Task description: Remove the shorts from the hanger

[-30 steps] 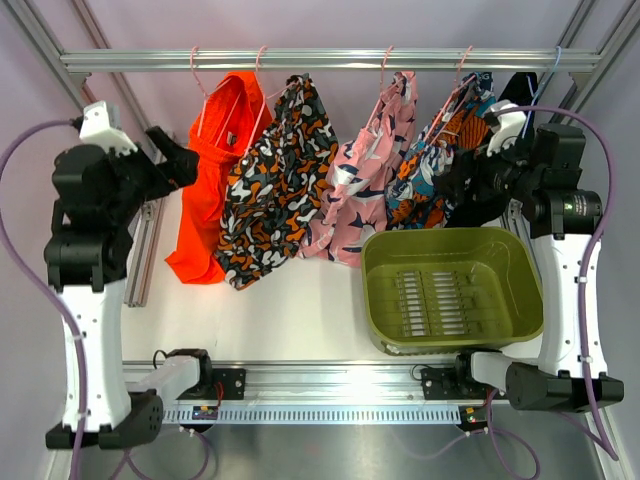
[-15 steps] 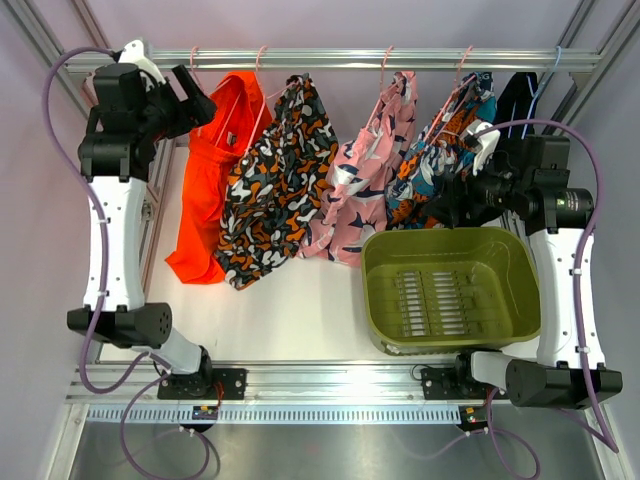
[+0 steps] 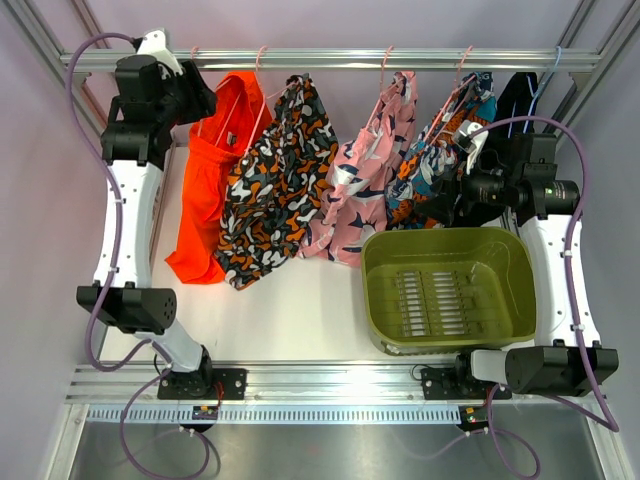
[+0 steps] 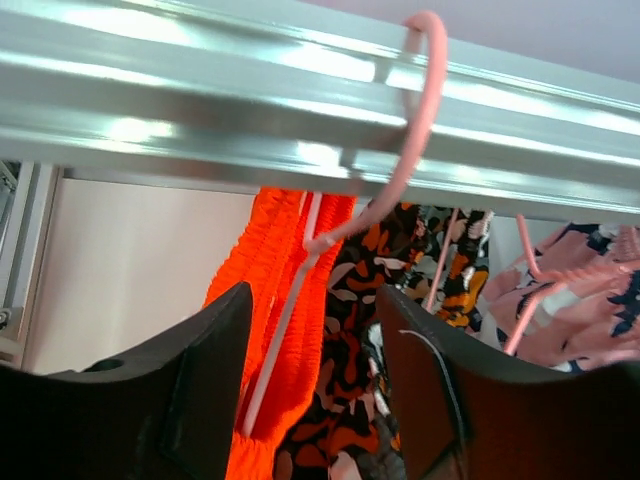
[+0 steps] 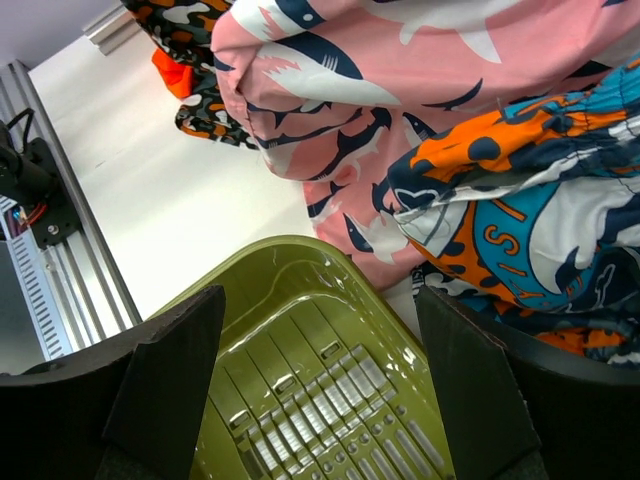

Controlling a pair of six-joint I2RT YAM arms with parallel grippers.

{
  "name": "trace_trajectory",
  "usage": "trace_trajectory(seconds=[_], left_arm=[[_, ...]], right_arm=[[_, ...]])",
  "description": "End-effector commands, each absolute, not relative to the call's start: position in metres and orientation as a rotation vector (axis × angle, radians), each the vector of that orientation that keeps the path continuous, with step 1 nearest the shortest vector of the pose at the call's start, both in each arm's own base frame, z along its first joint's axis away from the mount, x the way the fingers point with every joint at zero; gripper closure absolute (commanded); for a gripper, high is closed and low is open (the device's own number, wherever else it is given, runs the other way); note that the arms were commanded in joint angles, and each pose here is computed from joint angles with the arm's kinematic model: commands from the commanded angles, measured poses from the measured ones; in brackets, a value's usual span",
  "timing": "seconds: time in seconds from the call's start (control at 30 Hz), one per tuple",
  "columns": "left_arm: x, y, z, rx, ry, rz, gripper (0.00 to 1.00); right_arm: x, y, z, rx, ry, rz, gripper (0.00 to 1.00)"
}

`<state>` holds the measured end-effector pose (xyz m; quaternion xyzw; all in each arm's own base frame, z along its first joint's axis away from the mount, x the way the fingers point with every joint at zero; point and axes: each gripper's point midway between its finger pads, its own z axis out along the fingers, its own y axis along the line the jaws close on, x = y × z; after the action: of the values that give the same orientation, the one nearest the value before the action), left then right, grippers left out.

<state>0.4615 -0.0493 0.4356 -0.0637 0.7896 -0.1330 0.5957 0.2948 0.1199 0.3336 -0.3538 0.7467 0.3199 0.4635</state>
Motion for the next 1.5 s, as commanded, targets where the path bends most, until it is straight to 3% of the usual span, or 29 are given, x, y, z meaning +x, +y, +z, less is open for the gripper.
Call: trace_trajectory(seconds=[0.0, 0.37, 0.7, 0.83, 1.23, 1.47], left_arm=[[0.479, -0.048, 0.441, -0.098, 1.782, -0.256, 0.45], [0.498, -0.047, 0.422, 0.016, 1.722, -0.139, 0.53], [0.507, -0.044, 0.419, 0.022, 1.641, -0.108, 0.80], [0.495, -0.042, 0.446, 0.035, 1.553, -0.096, 1.00], [0.452, -0.043, 0.520, 0.061, 1.344, -0.116, 1.00], [0.441, -0.033, 0.523, 0.046, 1.383, -0.059, 1.00]], right_arm=[[0.297, 0.127, 0.344, -0.916, 1.744, 0.814, 0.15], [0.296, 0.131, 0.346, -0.930, 1.718, 0.849, 0.20], [0.290, 0.132, 0.348, -0.945, 1.710, 0.845, 0.23], [0.290, 0.132, 0.349, -0.942, 1.708, 0.852, 0.24], [0.292, 0.134, 0.348, -0.928, 1.713, 0.880, 0.25], [0.291, 0.134, 0.348, -0.936, 1.709, 0.878, 0.25]])
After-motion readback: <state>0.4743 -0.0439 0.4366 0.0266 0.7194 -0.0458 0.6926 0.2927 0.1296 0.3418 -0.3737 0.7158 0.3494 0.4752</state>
